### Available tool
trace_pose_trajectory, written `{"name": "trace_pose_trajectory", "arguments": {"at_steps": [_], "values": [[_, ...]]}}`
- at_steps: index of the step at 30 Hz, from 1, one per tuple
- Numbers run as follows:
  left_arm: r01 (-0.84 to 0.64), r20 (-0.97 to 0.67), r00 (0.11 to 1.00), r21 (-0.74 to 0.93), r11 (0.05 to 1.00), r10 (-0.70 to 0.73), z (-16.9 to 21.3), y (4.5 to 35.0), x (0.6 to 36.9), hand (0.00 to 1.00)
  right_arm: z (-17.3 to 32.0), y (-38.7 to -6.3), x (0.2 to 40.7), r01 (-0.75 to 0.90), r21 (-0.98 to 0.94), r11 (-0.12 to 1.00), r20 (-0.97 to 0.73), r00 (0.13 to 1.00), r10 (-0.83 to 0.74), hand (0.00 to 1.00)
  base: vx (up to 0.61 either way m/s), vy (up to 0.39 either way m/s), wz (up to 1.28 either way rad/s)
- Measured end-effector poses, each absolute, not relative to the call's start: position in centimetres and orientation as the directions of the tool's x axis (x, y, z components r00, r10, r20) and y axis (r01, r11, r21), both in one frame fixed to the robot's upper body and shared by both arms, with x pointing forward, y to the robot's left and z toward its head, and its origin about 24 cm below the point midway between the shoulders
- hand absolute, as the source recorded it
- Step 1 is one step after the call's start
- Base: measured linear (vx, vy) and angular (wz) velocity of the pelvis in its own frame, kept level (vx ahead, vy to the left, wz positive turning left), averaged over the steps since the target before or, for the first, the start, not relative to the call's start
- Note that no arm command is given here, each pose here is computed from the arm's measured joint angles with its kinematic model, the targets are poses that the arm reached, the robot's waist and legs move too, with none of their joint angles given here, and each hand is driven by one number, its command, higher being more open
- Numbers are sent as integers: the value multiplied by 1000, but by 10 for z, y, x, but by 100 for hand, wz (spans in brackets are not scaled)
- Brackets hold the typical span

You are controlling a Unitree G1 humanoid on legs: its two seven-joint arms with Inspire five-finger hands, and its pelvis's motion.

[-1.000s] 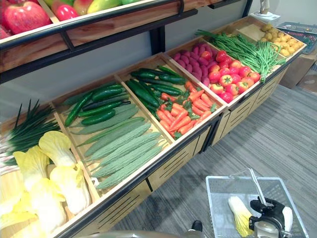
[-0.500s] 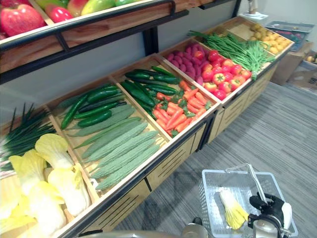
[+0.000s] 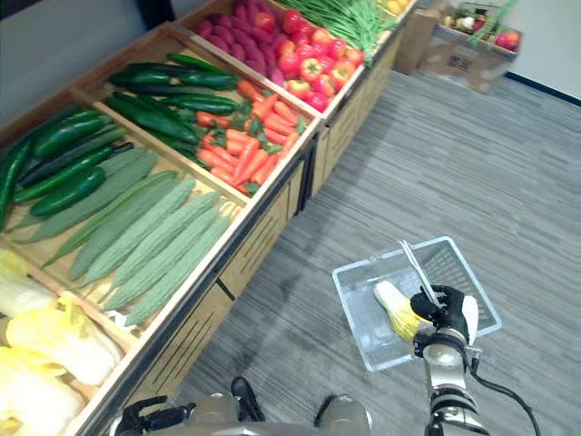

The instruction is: Pick vegetable in the basket

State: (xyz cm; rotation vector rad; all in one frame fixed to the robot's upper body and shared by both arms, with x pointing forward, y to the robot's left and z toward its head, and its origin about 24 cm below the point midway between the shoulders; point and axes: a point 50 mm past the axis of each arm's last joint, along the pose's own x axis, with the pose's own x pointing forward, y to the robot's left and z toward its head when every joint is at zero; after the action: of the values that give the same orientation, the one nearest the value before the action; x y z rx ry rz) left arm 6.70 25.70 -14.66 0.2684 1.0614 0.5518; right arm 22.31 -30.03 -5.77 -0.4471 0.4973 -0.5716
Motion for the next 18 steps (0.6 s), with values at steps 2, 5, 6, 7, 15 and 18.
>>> {"name": "trace_pose_trajectory", "arguments": {"at_steps": [2, 5, 6, 7, 15, 18], "values": [[-295, -744, 370, 474, 830, 557, -146, 257, 67, 100, -61, -298, 220, 372, -535, 758, -325, 738, -592, 0, -80, -286, -52], [-269, -760, 371, 461, 845, 533, -151, 245, 65, 100, -70, -308, 197, 355, -572, 739, -359, 702, -615, 0, -103, -243, -6], [-262, -763, 365, 466, 845, 534, -151, 244, 62, 100, -73, -309, 190, 348, -582, 735, -372, 690, -621, 0, -127, -210, -4], [-253, -759, 365, 477, 842, 540, -151, 245, 62, 100, -74, -311, 185, 344, -590, 730, -379, 681, -627, 0, -115, -168, -3], [-203, -761, 365, 498, 843, 537, -152, 245, 60, 100, -61, -326, 172, 354, -635, 687, -322, 687, -652, 0, -145, -173, -29], [-210, -779, 363, 465, 860, 511, -155, 232, 57, 100, -57, -329, 174, 355, -642, 680, -307, 693, -652, 0, -96, -73, -114]]}}
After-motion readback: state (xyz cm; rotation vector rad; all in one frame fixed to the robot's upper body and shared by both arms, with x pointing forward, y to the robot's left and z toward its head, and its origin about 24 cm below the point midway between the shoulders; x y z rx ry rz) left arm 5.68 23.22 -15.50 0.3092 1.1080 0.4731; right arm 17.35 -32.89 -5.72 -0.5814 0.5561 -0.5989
